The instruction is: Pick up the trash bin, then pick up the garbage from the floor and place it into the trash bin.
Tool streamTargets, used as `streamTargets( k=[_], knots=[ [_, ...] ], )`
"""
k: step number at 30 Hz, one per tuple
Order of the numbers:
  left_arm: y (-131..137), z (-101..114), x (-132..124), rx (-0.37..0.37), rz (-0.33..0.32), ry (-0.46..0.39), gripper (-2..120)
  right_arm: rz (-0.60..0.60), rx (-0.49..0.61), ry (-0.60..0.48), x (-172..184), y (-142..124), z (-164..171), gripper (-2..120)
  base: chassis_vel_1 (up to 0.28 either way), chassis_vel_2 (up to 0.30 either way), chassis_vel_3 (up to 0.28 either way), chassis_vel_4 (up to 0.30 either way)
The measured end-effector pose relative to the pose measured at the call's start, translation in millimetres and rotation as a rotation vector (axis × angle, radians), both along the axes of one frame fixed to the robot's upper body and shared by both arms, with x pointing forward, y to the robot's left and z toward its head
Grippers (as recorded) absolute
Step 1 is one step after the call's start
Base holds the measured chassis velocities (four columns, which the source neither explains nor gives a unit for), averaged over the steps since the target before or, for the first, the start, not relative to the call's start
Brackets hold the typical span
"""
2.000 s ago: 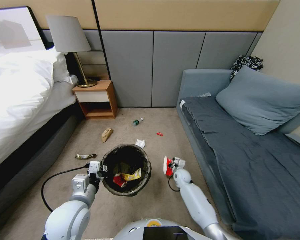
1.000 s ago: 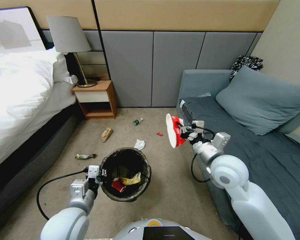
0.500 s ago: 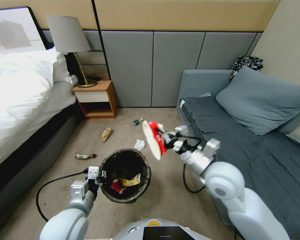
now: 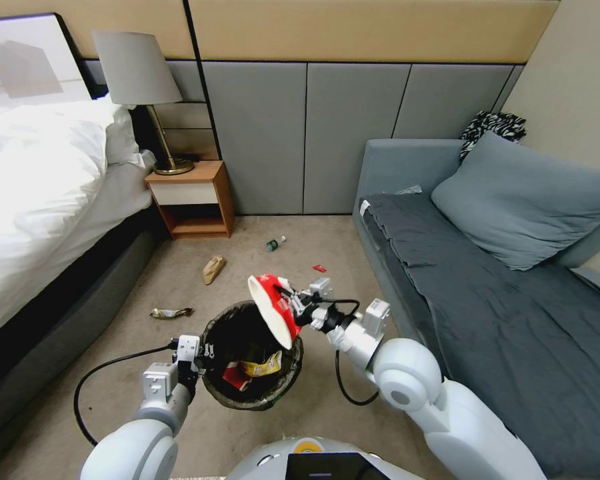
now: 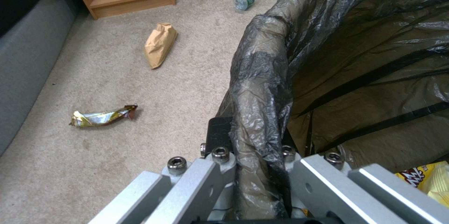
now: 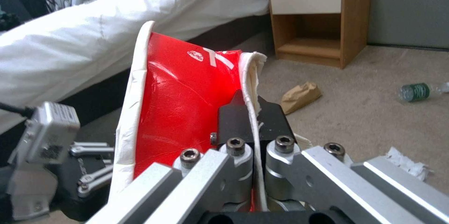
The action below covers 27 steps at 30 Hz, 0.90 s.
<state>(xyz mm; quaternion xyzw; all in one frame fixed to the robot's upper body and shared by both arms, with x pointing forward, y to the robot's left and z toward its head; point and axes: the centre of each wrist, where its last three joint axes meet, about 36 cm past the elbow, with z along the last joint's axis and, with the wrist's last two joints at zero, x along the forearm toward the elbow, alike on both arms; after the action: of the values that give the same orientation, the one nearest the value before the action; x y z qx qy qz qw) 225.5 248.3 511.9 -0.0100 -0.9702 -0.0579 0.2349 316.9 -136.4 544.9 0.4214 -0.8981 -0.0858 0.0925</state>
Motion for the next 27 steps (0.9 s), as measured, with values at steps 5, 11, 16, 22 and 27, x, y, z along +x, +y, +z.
streamTargets(
  k=[5, 11, 16, 22, 27],
  knots=[
    [0, 0, -1, -0.002, -0.002, 0.004, 1, 0.013, -0.014, 0.012, -1, 5, -6, 0, 0.000, 0.000, 0.000, 0.000],
    [-1, -1, -2, -0.003, -0.003, 0.012, 1, 0.010, -0.039, 0.036, -1, 14, -21, 0, 0.000, 0.000, 0.000, 0.000],
    [-2, -1, -1, -0.005, -0.007, 0.012, 1, 0.024, -0.044, 0.047, -1, 22, -25, 0, 0.000, 0.000, 0.000, 0.000],
    [-2, -2, -2, -0.008, -0.011, 0.019, 1, 0.029, -0.065, 0.072, -5, 34, -40, 18, 0.000, 0.000, 0.000, 0.000],
    [-3, -2, -2, -0.010, -0.011, 0.020, 1, 0.037, -0.049, 0.102, -9, 47, -44, 37, 0.000, 0.000, 0.000, 0.000]
  ],
)
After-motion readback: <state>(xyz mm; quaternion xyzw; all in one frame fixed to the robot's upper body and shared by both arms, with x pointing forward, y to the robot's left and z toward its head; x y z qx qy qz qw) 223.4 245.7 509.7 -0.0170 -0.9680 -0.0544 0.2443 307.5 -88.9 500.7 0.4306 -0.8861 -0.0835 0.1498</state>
